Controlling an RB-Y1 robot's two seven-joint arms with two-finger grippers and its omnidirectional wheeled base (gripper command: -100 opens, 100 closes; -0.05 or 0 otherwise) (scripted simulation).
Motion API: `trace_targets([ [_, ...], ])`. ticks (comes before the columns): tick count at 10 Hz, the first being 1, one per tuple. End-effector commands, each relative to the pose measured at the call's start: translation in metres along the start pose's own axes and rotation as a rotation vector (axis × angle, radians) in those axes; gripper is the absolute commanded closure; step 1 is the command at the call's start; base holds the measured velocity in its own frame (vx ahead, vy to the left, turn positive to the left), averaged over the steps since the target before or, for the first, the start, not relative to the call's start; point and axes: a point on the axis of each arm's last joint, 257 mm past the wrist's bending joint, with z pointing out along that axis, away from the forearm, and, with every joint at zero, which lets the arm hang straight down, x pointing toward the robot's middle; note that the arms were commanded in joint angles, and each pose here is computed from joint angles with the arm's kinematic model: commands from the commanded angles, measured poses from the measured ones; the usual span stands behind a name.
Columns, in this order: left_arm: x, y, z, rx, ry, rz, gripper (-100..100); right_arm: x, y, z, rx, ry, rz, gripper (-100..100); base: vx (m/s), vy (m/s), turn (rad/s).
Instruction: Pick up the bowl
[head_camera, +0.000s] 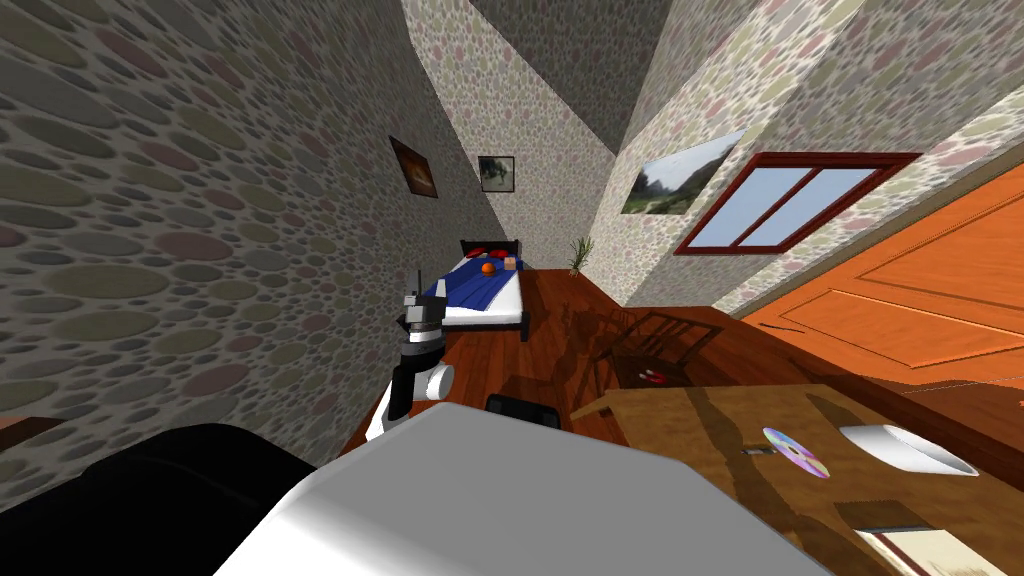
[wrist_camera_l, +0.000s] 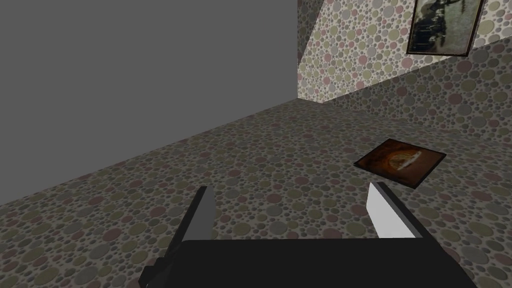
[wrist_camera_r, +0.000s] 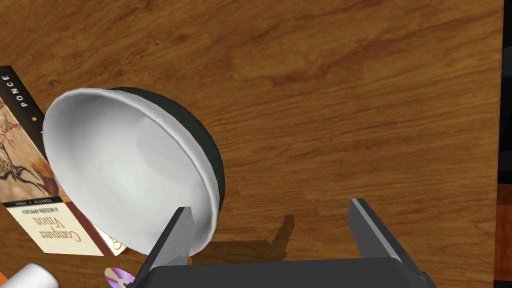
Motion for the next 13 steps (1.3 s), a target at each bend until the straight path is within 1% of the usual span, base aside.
trace_targets([
  [1,0.000,0.000,0.000,0.000,0.000,0.000,0,0.001,-0.005,0.001,0.019,0.003,-0.014,-100,-0.059,-0.225,0.163],
  [2,0.000,0.000,0.000,0.000,0.000,0.000,0,0.002,0.006,0.005,0.000,0.003,-0.009,-100,-0.041,-0.217,0.102],
  [3,0.000,0.000,0.000,0.000,0.000,0.000,0,0.000,0.000,0.003,0.007,0.003,-0.011,-100,-0.013,-0.096,0.028],
  [4,0.000,0.000,0.000,0.000,0.000,0.000,0,0.000,0.001,0.003,0.007,0.003,-0.010,0,-0.003,-0.019,0.000],
  [5,0.000,0.000,0.000,0.000,0.000,0.000,0,-0.042,-0.013,0.013,0.071,-0.089,0.043,-100,0.017,-0.039,-0.351],
  [6,0.000,0.000,0.000,0.000,0.000,0.000,0,-0.061,-0.013,0.018,0.086,-0.129,0.071,-100,0.029,-0.028,-0.397],
  [7,0.000,0.000,0.000,0.000,0.000,0.000,0,-0.084,-0.030,0.016,0.123,-0.172,0.072,-100,0.021,-0.003,-0.250],
  [8,0.000,0.000,0.000,0.000,0.000,0.000,0,-0.105,-0.033,0.015,0.132,-0.203,0.047,-100,0.005,0.009,-0.074],
  [10,0.000,0.000,0.000,0.000,0.000,0.000,0,-0.121,-0.032,0.015,0.135,-0.223,-0.006,-100,-0.002,0.003,0.019],
  [13,0.000,0.000,0.000,0.000,0.000,0.000,0,-0.121,-0.032,0.015,0.144,-0.218,-0.088,-100,0.000,0.000,0.000],
])
